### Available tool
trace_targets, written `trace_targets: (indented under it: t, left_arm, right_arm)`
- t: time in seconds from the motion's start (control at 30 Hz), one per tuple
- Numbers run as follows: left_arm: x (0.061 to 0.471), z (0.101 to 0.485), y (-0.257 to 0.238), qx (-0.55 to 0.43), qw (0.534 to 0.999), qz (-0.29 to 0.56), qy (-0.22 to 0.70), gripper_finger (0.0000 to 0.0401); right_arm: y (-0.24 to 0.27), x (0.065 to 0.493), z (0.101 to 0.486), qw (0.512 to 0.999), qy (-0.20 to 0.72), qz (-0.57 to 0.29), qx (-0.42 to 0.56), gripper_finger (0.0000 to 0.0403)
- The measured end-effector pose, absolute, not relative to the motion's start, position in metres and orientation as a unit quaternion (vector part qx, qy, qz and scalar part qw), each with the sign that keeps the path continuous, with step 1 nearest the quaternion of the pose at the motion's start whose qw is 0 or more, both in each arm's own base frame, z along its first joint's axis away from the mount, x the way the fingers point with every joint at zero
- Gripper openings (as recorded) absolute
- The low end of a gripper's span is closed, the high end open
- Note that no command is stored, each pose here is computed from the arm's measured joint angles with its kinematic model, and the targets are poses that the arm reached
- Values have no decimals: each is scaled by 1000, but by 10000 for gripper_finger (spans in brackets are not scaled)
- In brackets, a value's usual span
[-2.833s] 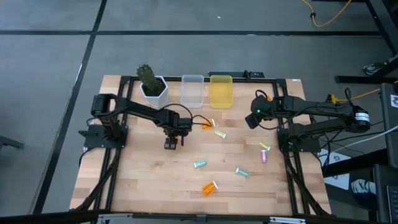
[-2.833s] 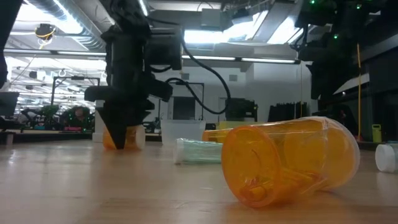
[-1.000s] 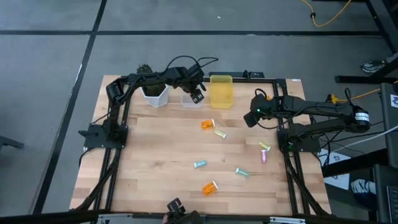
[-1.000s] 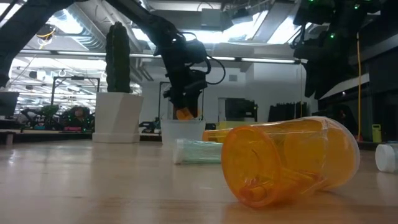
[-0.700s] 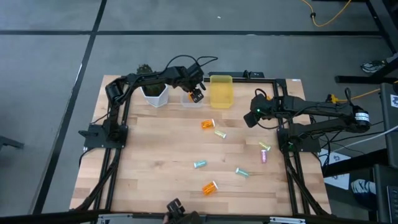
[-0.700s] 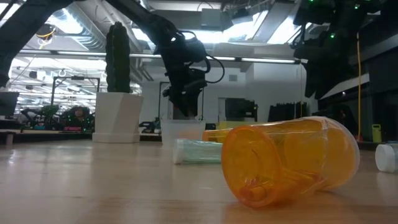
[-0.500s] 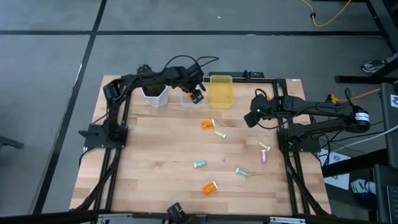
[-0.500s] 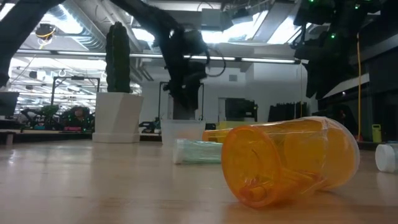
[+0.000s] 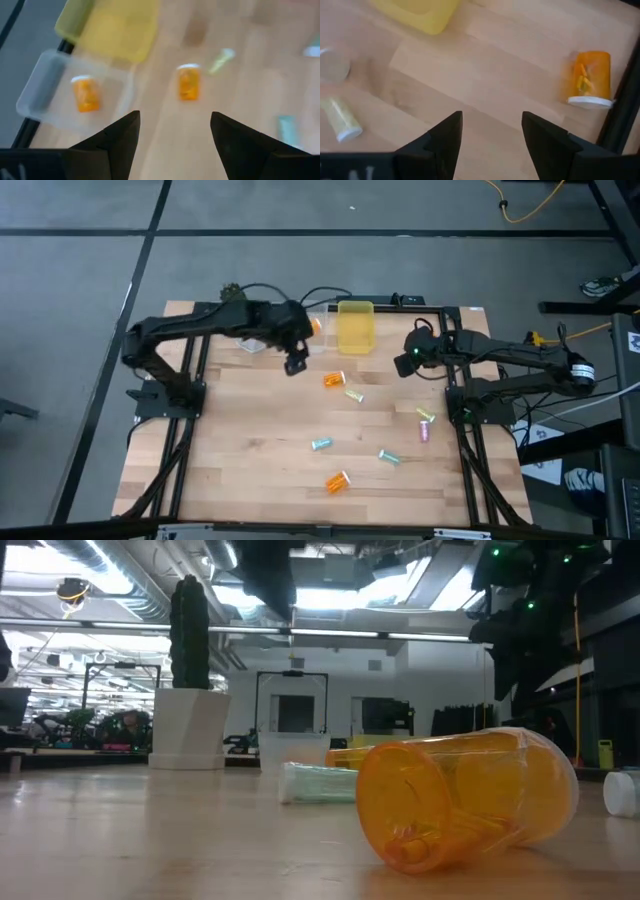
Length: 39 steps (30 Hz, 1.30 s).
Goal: Pick and place medicine bottles into bin by pill shape (circle, oval)
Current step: Put the left yellow pill bottle into the yellow bin
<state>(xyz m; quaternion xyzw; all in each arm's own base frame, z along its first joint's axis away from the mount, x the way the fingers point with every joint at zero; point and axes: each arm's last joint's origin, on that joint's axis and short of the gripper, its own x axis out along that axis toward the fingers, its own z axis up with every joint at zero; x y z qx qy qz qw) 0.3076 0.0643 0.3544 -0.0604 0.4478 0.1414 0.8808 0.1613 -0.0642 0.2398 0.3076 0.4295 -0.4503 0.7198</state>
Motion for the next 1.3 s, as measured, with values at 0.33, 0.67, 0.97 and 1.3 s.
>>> trace_targets:
  t: [0.33, 0.67, 0.97, 1.3]
  left_arm:
    - [281, 387, -4, -52, 912, 60, 403, 237]
    - [263, 377, -51, 19, 881, 2, 472, 237]
    - [240, 370, -69, 69, 833, -26, 548, 237]
    - [205, 394, -75, 57, 869, 11, 491, 236]
  right_arm:
    - [-103, 162, 241, 700, 421, -461, 348, 209]
    - [-78, 226, 217, 791, 466, -233, 322, 209]
    - [-32, 271, 194, 831, 454, -163, 277, 209]
    - [-20, 291, 162, 850, 479, -152, 162, 209]
